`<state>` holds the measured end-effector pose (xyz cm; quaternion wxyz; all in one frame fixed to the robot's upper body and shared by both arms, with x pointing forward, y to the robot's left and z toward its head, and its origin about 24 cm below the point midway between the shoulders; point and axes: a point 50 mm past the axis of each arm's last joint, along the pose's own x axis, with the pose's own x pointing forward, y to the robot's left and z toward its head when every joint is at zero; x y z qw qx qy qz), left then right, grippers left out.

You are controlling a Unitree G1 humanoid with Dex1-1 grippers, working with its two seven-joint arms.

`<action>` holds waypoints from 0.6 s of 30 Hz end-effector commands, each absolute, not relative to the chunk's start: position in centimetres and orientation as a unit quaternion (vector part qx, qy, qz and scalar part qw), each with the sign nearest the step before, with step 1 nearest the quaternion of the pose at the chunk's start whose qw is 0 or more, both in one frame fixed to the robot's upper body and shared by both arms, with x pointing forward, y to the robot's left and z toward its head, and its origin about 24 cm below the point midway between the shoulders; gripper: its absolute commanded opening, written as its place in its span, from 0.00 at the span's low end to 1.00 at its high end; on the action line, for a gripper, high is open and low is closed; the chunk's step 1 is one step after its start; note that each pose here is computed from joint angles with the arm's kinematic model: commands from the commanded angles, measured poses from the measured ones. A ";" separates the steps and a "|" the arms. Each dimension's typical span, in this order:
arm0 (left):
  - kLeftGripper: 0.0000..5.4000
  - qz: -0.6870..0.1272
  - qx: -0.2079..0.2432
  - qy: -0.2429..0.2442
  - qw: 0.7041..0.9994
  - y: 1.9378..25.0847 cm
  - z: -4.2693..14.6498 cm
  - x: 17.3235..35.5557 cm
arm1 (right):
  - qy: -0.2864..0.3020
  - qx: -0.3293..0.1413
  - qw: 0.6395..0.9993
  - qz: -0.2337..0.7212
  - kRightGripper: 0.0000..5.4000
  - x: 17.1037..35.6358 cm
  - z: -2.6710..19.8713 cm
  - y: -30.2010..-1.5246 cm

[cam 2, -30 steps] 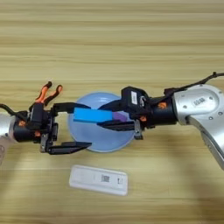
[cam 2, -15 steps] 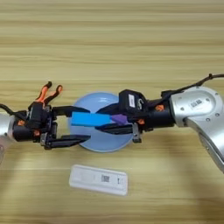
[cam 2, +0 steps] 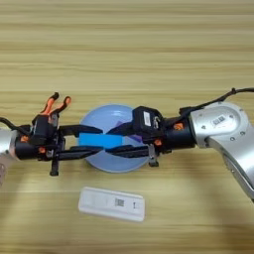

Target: Move the objects on the table

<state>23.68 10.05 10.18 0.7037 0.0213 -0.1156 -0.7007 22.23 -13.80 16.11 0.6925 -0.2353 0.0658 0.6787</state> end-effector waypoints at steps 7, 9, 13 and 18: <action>0.25 -0.707 0.029 -0.129 0.694 9.8 10.6 23.8 | 0.037 -0.210 0.700 0.682 0.26 22.1 17.9 -13.6; 0.25 -0.707 0.029 -0.130 0.694 9.8 10.6 23.8 | 0.034 -0.205 0.701 0.683 0.26 22.1 18.1 -13.6; 0.25 -0.707 0.028 -0.132 0.695 9.7 10.6 23.8 | 0.033 -0.197 0.702 0.684 0.26 22.1 18.2 -13.6; 0.25 -0.704 0.026 -0.134 0.697 9.8 10.6 23.8 | 0.029 -0.183 0.709 0.680 0.34 22.2 18.2 -13.5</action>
